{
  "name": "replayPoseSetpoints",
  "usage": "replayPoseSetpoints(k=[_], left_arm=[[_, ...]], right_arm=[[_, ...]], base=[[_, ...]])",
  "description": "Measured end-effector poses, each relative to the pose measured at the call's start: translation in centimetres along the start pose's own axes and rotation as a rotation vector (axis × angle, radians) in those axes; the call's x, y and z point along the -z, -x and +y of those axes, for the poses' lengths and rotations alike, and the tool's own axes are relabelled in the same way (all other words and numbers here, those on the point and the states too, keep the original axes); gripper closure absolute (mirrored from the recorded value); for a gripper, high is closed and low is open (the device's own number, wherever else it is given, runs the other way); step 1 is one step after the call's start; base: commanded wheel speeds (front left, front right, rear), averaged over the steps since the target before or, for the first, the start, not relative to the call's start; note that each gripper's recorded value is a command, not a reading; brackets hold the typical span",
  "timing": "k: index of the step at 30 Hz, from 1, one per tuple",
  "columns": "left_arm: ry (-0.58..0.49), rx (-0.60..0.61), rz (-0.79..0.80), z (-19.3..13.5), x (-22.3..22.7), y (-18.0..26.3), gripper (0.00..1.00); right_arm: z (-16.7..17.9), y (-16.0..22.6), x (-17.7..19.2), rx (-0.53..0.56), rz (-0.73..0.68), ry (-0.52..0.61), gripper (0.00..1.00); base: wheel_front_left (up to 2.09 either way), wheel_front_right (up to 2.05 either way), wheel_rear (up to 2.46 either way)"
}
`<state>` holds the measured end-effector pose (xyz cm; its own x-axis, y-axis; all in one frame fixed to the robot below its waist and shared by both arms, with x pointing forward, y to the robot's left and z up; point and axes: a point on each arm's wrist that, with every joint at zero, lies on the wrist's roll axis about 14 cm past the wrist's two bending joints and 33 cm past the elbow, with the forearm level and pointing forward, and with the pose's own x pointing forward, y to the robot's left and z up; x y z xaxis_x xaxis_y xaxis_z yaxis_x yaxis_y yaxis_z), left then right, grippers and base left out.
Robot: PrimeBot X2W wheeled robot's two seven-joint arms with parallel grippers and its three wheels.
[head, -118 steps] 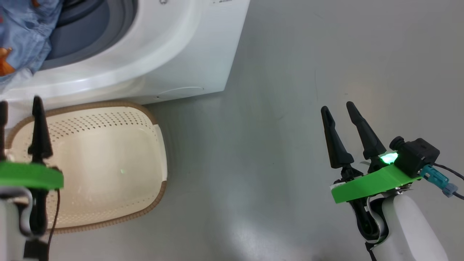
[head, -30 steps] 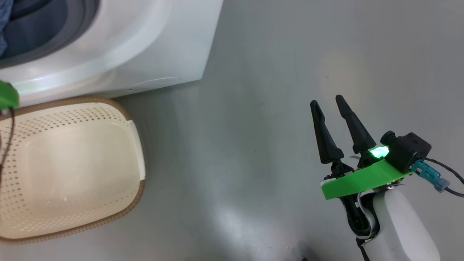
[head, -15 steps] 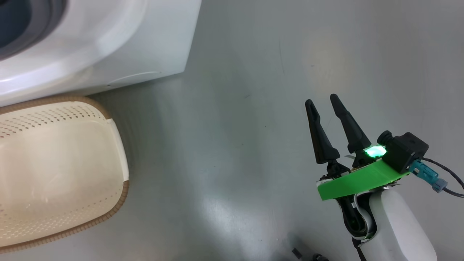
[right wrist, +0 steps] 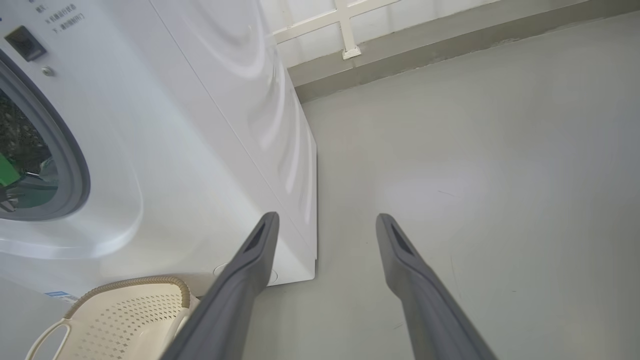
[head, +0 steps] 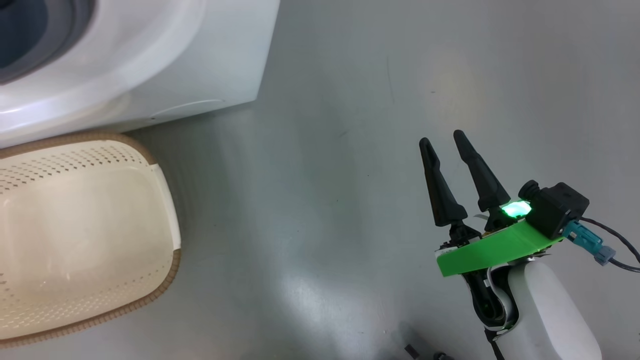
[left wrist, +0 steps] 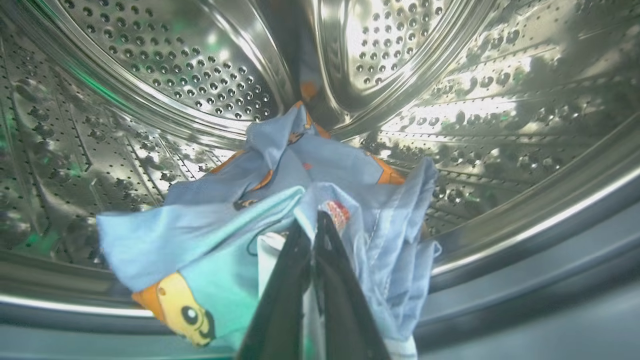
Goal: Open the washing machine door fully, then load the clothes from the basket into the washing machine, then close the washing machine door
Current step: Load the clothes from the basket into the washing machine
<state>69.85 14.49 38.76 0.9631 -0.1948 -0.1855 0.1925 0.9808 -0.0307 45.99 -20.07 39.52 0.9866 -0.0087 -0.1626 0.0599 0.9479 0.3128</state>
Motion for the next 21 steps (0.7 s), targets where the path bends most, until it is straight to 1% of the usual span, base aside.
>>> replayPoseSetpoints(k=[1,3,4,5,6,7,15,21], left_arm=[[-0.010,-0.007,0.037,0.3,0.4,0.0,0.90],[-0.021,-0.011,0.077,0.6,0.7,0.0,0.58],[-0.025,-0.011,0.086,0.6,0.8,0.1,0.58],[-0.025,-0.011,0.095,0.6,0.8,0.1,0.37],[-0.024,-0.010,0.103,0.5,0.9,0.1,0.09],[-0.026,-0.008,0.107,0.4,0.9,0.2,0.00],[0.022,-0.015,0.087,0.3,0.5,0.6,0.00],[0.090,-0.011,0.055,-0.4,0.0,1.2,0.00]], right_arm=[[0.1,-0.1,0.0,-0.004,-0.001,-0.002,0.00],[0.3,-0.1,0.0,-0.008,-0.002,-0.004,0.00],[0.4,-0.1,-0.1,-0.010,-0.003,-0.005,0.00],[0.4,-0.1,-0.1,-0.011,-0.003,-0.005,0.00],[0.5,-0.1,-0.1,-0.013,-0.004,-0.006,0.00],[0.5,-0.1,-0.1,-0.014,-0.005,-0.006,0.00],[0.7,-0.1,-0.6,-0.017,-0.016,-0.006,0.00],[0.7,-0.2,-1.0,-0.019,-0.027,-0.002,0.00]], base=[[0.00,0.00,0.00],[0.00,0.00,0.00],[0.00,0.00,0.00],[0.00,0.00,0.00],[0.00,0.00,0.00],[0.00,0.00,0.00],[0.00,0.00,0.00],[0.00,0.00,0.00]])
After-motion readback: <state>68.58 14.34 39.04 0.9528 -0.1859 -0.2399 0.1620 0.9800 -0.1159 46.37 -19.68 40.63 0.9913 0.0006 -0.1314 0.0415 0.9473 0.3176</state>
